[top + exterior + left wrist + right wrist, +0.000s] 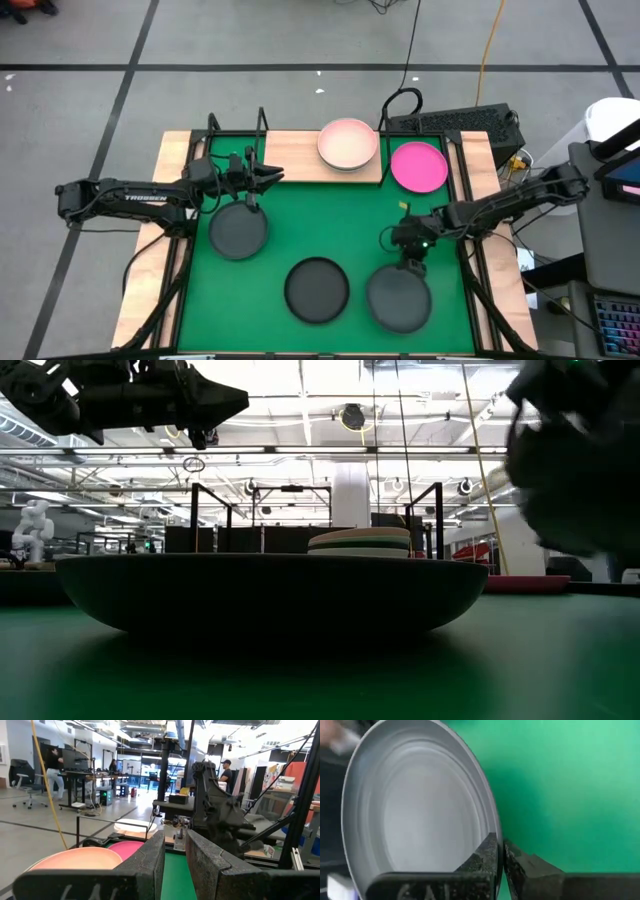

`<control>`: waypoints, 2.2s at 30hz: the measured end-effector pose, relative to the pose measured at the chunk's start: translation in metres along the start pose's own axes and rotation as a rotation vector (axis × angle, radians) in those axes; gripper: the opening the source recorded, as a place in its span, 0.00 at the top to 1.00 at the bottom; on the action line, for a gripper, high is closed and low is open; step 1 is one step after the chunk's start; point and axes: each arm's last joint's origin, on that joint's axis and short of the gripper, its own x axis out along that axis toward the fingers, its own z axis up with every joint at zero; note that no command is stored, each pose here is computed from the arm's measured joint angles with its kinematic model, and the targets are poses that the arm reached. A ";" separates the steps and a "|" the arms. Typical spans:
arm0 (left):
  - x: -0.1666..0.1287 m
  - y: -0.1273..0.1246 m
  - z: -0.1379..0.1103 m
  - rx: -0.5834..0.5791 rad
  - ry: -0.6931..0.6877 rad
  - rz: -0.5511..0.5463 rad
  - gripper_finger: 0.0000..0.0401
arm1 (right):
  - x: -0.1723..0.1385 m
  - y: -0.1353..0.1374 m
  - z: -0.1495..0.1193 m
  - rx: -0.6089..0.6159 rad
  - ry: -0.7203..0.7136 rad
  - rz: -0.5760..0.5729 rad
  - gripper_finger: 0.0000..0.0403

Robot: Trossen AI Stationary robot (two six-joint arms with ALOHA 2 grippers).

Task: Place and stack plates onto a shelf
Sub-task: Put the right black plate on the shelf

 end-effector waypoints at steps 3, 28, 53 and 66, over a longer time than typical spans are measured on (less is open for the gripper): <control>0.000 0.000 0.000 0.000 0.000 0.000 0.80 | -0.010 0.007 0.021 -0.061 -0.112 0.021 0.99; -0.036 -0.006 0.043 0.119 -0.184 0.143 0.80 | -0.147 -0.039 0.244 -0.313 -0.904 -0.585 1.00; -0.044 -0.006 0.059 0.244 -0.116 0.264 0.80 | -0.121 -0.159 0.308 -0.185 -0.930 -0.658 1.00; -0.043 -0.006 0.059 0.224 -0.122 0.261 0.80 | -0.105 -0.175 0.308 -0.185 -0.899 -0.697 0.99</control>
